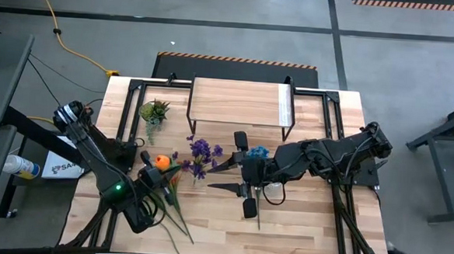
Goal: Pick and place flowers into a vace then onto a shelf
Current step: Put the orange flower into the left transparent flower vase
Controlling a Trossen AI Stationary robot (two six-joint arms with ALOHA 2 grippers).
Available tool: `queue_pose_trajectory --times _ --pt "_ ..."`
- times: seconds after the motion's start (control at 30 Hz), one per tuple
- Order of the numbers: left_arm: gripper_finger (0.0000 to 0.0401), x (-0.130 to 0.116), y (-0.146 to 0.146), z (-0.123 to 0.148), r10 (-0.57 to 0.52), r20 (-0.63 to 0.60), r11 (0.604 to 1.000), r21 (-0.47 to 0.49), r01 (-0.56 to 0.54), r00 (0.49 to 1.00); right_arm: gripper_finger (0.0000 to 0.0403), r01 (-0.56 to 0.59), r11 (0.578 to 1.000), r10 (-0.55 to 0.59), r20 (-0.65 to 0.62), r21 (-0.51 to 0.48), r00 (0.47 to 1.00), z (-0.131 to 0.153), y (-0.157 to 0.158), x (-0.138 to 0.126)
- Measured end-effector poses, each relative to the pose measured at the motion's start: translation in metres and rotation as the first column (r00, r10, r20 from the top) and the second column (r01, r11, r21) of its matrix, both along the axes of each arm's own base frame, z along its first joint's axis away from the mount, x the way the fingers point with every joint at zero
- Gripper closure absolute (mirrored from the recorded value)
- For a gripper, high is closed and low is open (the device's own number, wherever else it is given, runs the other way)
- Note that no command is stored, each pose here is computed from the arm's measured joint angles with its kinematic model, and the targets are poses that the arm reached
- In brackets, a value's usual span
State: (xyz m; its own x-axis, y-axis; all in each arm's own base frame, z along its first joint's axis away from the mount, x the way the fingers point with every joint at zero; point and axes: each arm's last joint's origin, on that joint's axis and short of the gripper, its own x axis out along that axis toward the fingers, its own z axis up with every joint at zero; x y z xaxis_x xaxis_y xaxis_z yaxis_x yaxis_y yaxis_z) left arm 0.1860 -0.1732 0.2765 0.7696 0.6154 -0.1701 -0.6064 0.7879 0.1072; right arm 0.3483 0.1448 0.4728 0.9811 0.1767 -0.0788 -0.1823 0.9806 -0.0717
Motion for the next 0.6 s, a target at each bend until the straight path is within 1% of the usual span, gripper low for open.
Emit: queue_pose_trajectory --times 0.37,0.6 --pt "0.0376 0.0041 -0.0022 -0.0037 0.001 -0.016 1.000 -0.028 -0.001 1.000 0.0269 0.004 1.000 -0.004 0.000 -0.003 1.000 -0.0002 -0.0018 0.0009" --pt "0.0376 0.0042 -0.0023 -0.0038 0.000 -0.015 1.000 -0.029 -0.001 1.000 0.0269 0.002 1.000 -0.002 -0.001 -0.004 1.000 -0.0002 -0.0021 0.0010"
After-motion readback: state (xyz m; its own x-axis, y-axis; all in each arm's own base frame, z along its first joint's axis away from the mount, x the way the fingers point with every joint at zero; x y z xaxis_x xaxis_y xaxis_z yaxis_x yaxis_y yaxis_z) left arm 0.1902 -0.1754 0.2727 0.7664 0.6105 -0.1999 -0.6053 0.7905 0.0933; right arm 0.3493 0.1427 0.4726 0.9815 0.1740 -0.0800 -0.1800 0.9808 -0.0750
